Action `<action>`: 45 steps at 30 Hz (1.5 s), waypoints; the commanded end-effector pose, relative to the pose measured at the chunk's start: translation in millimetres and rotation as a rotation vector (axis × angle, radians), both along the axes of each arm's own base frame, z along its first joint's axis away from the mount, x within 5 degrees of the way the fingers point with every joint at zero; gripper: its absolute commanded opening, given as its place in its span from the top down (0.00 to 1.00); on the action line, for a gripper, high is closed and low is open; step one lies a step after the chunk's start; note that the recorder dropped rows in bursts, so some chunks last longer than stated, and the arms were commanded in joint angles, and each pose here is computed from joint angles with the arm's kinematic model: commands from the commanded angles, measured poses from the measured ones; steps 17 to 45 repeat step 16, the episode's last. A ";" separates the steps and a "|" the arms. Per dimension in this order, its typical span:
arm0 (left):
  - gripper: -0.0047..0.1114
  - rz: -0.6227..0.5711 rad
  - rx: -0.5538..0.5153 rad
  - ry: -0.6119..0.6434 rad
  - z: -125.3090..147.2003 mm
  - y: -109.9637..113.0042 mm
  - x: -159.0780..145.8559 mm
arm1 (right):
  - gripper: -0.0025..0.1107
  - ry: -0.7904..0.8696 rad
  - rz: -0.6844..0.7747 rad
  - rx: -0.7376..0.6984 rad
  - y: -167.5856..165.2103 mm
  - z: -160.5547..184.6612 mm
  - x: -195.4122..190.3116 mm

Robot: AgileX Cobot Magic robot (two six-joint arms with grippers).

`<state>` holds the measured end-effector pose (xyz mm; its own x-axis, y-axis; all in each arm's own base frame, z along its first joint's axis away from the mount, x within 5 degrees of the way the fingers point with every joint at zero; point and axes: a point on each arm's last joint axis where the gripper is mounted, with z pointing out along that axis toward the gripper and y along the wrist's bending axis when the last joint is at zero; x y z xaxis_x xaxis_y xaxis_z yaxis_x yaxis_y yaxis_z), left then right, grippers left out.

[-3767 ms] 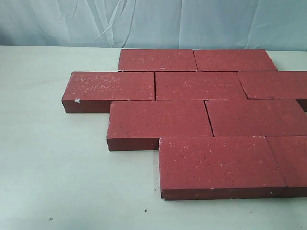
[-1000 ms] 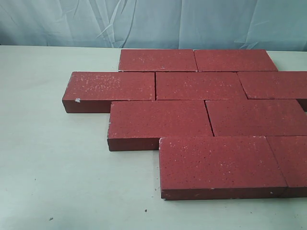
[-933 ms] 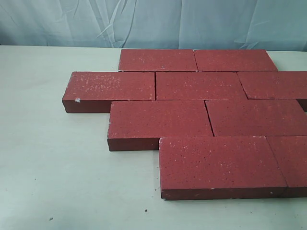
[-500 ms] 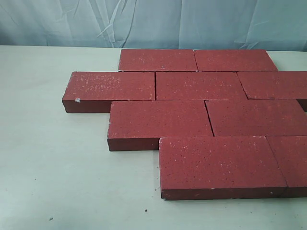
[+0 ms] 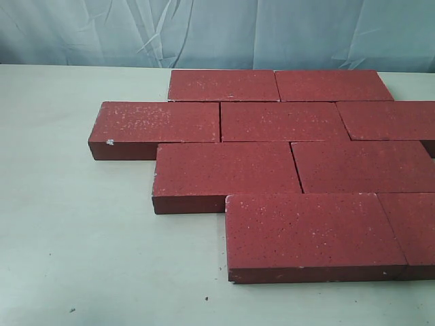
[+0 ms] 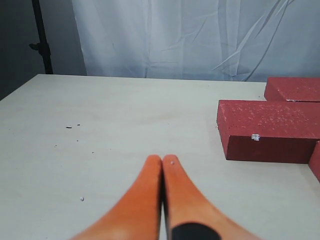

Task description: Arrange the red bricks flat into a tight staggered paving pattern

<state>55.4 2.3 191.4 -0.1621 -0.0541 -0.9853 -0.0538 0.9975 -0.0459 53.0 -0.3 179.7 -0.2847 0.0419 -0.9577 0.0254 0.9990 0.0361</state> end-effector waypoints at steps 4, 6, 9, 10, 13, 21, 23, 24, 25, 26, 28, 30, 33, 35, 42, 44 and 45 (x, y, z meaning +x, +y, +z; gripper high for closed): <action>0.96 -0.005 0.003 -0.014 0.1 -0.2 0.0 | 0.98 -0.016 -0.006 -0.002 -0.4 1.0 0.1; 0.96 -0.005 0.003 -0.014 0.1 -0.2 0.0 | 0.98 -0.016 -0.006 -0.002 -0.4 1.0 0.1; 0.96 -0.005 0.003 -0.014 0.1 -0.2 0.0 | 0.98 -0.016 -0.006 -0.002 -0.4 1.0 0.1; 0.96 -0.005 0.003 -0.014 0.1 -0.2 0.0 | 0.98 -0.016 -0.006 -0.002 -0.4 1.0 0.1; 0.96 -0.005 0.003 -0.014 0.1 -0.2 0.0 | 0.98 -0.016 -0.007 -0.004 -0.5 0.9 0.1; 0.96 -0.005 0.003 -0.014 0.1 -0.2 0.0 | 0.98 -0.014 -0.006 0.006 -0.1 0.7 0.0; 0.96 -0.005 0.003 -0.014 0.1 -0.2 0.0 | 0.98 -0.014 -0.006 0.006 -0.1 0.7 0.0; 0.96 -0.005 0.003 -0.014 0.1 -0.2 0.0 | 0.98 -0.014 -0.006 0.006 -0.1 0.7 0.0; 0.96 -0.005 0.003 -0.014 0.1 -0.2 0.0 | 0.98 -0.014 -0.006 0.006 -0.1 0.7 0.0; 0.96 -0.005 0.003 -0.014 0.1 -0.2 0.0 | 0.98 -0.014 -0.006 0.006 -0.1 0.7 0.0; 0.96 -0.005 0.003 -0.014 0.1 -0.2 0.0 | 0.98 -0.014 -0.006 0.006 -0.1 0.7 0.0; 0.96 -0.005 0.003 -0.014 0.1 -0.2 0.0 | 0.98 -0.014 -0.006 0.006 -0.1 0.7 0.0; 0.96 -0.005 0.003 -0.014 0.1 -0.2 0.0 | 0.98 -0.014 -0.006 0.006 -0.1 0.7 0.0; 0.96 -0.005 0.003 -0.014 0.1 -0.2 0.0 | 0.98 -0.014 -0.006 0.006 -0.1 0.7 0.0; 0.96 -0.005 0.003 -0.014 0.1 -0.2 0.0 | 0.98 -0.014 -0.006 0.006 -0.1 0.7 0.0; 0.96 -0.005 0.003 -0.014 0.1 -0.2 0.0 | 0.98 -0.014 -0.006 0.006 -0.1 0.7 0.0; 0.96 -0.005 0.003 -0.014 0.1 -0.2 0.0 | 0.98 -0.014 -0.006 0.006 -0.1 0.7 0.0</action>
